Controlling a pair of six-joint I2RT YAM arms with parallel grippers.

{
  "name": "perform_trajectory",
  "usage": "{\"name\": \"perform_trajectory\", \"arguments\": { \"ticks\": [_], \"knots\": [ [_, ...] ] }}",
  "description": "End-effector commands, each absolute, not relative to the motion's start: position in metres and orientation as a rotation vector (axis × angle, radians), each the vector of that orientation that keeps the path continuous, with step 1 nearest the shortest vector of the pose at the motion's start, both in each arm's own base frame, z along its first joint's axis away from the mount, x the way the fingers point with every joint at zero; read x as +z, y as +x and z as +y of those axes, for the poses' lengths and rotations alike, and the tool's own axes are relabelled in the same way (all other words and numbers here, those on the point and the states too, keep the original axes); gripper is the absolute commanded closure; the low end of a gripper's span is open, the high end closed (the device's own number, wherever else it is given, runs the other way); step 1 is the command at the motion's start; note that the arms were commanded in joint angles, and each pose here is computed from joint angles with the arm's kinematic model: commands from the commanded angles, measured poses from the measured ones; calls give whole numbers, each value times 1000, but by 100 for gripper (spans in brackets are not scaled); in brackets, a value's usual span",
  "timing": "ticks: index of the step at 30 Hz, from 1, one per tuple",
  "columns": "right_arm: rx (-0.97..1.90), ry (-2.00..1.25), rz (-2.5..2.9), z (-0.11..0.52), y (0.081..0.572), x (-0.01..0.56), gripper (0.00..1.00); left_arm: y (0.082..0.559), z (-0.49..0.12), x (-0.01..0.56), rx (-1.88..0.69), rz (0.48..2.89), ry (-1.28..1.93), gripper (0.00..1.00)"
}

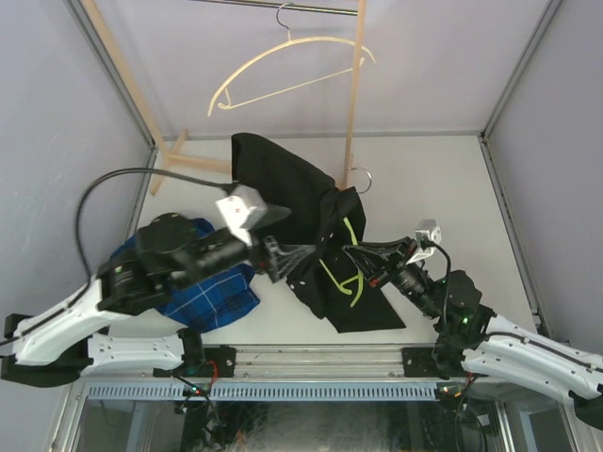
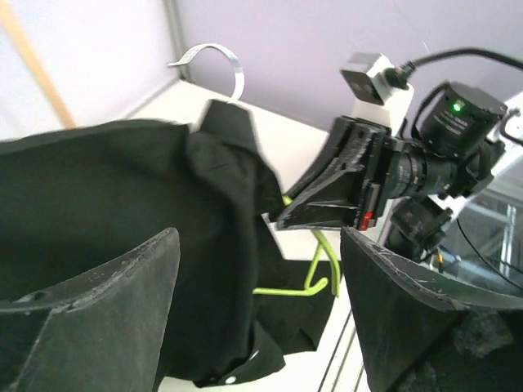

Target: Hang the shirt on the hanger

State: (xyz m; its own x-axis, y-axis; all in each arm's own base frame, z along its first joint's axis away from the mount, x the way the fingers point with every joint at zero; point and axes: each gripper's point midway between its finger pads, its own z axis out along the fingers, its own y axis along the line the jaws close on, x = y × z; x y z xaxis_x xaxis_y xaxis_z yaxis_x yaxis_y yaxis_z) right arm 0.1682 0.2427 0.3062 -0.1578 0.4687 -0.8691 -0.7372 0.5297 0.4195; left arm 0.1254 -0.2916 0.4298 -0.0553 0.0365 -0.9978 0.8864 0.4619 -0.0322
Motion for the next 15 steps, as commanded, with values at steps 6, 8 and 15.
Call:
{"name": "perform_trajectory", "arguments": {
  "ticks": [6, 8, 15],
  "knots": [
    [1113, -232, 1049, 216, 151, 364, 100, 163, -196, 463, -727, 1436, 308, 12],
    [1109, -260, 1040, 217, 149, 364, 100, 173, -188, 466, -709, 1452, 198, 9],
    [1075, -384, 1042, 226, 141, 357, 100, 176, -221, 480, -720, 1425, 280, 4]
  ]
}}
